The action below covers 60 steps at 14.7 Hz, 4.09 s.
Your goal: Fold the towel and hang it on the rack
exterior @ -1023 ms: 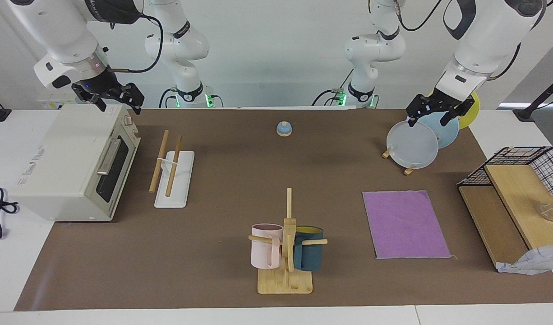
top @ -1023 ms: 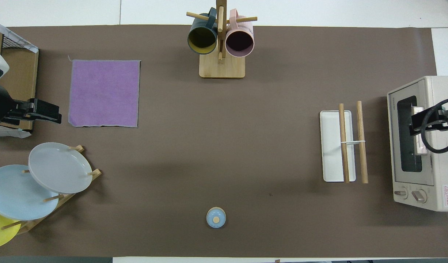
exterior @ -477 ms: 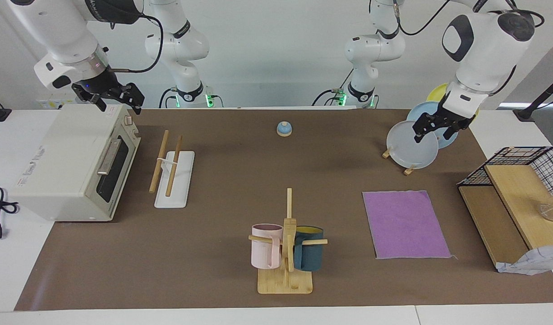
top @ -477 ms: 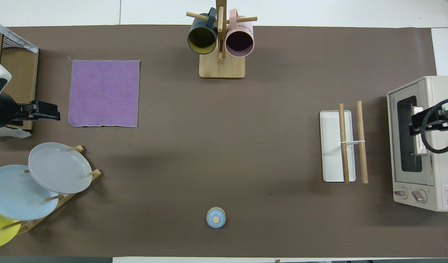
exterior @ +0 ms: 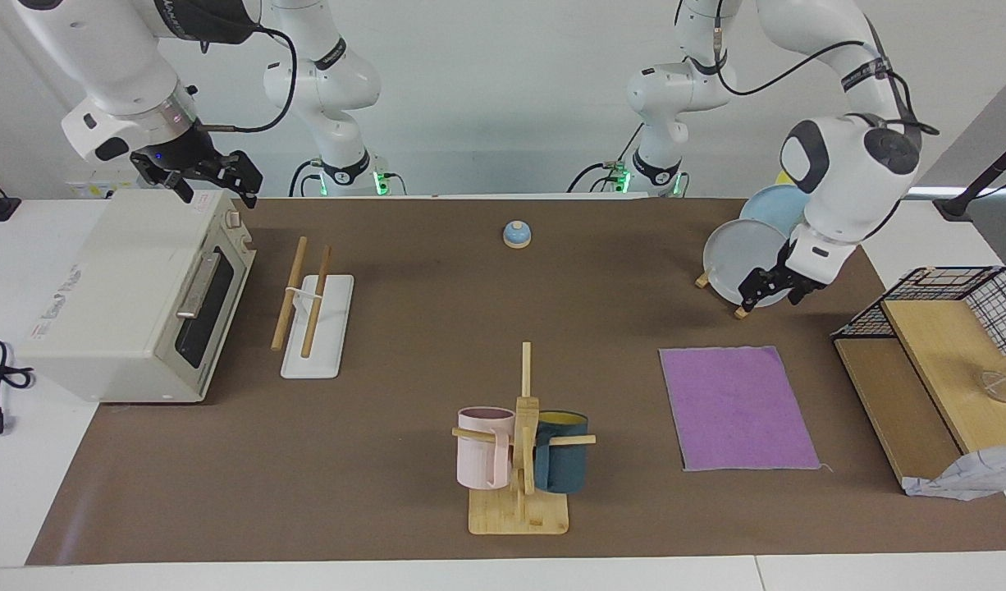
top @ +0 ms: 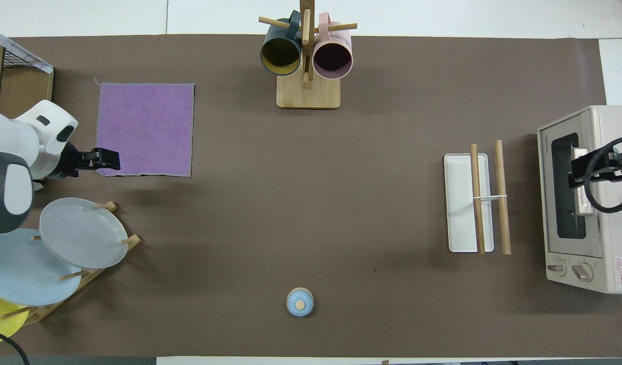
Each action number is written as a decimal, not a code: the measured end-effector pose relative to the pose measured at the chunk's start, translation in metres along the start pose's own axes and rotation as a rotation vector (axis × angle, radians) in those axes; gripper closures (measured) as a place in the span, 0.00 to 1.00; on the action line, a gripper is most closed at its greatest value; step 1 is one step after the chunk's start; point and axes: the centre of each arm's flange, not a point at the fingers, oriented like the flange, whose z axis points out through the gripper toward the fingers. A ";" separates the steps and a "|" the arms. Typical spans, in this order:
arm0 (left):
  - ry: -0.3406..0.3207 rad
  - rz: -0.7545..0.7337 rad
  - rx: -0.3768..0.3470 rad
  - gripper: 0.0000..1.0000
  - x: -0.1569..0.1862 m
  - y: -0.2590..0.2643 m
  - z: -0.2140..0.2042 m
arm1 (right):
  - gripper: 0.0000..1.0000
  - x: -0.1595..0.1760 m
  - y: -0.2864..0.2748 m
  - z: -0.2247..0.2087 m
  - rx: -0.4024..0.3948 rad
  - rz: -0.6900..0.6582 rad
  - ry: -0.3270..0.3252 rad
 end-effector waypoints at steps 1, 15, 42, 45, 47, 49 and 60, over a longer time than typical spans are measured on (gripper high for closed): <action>-0.006 -0.008 -0.001 0.00 0.004 -0.004 0.016 | 0.00 0.000 0.000 0.000 0.000 0.000 0.000; -0.038 -0.149 -0.037 0.32 0.012 -0.067 0.065 | 0.00 0.000 0.000 0.000 0.000 0.000 0.000; 0.062 0.388 0.136 0.98 0.005 0.088 -0.009 | 0.00 0.000 0.000 0.000 0.000 0.000 0.000; 0.040 0.514 0.174 0.98 -0.018 0.141 -0.002 | 0.00 0.000 0.000 0.000 0.000 0.000 0.000; 0.012 0.565 0.198 0.98 -0.036 0.158 0.016 | 0.00 0.000 0.000 0.000 0.000 0.000 0.000; 0.002 0.574 0.210 0.98 -0.046 0.160 0.032 | 0.00 0.000 0.000 0.000 0.000 0.000 0.000; 0.042 0.391 0.116 0.00 -0.020 0.111 0.020 | 0.00 0.000 0.000 0.000 0.000 0.000 0.000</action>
